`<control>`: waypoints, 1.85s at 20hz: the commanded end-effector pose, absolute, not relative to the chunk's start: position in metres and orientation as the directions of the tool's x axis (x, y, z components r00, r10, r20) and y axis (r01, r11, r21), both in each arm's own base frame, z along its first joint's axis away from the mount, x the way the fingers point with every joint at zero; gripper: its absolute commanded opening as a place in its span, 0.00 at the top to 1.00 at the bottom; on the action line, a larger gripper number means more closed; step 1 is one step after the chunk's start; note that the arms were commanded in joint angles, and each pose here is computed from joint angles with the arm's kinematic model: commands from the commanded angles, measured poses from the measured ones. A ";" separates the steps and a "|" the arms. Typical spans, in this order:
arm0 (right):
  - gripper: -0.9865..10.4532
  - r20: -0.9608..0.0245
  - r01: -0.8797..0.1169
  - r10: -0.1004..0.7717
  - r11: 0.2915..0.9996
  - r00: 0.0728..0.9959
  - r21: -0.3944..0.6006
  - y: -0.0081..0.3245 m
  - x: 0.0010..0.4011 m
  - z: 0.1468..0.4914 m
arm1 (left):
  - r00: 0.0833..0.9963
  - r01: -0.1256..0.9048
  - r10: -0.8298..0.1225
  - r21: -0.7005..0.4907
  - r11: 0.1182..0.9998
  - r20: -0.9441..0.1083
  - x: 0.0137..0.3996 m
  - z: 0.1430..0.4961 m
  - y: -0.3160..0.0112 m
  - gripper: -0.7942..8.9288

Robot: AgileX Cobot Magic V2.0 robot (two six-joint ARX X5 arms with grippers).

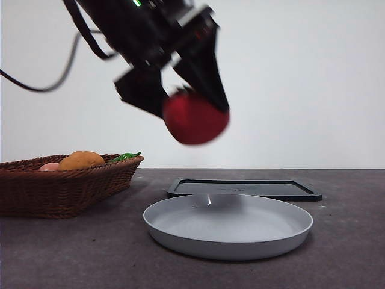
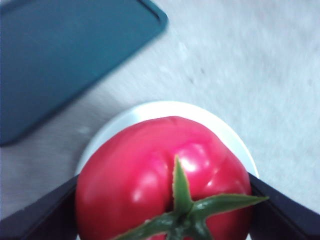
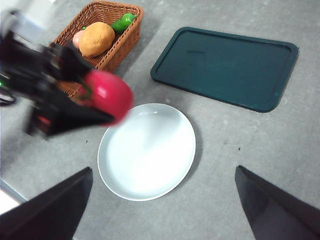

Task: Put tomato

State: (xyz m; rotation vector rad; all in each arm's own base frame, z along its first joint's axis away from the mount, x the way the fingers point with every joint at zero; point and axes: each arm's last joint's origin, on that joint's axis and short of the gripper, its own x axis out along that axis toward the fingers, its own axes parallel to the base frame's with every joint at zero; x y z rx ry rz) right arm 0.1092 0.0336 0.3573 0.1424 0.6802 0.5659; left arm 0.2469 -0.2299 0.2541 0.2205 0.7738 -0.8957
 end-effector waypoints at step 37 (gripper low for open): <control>0.52 -0.550 -0.458 0.544 0.837 0.634 0.299 0.034 0.109 0.361 | 0.304 0.779 -0.552 -0.131 0.613 -0.777 0.249 0.210 -0.260 0.31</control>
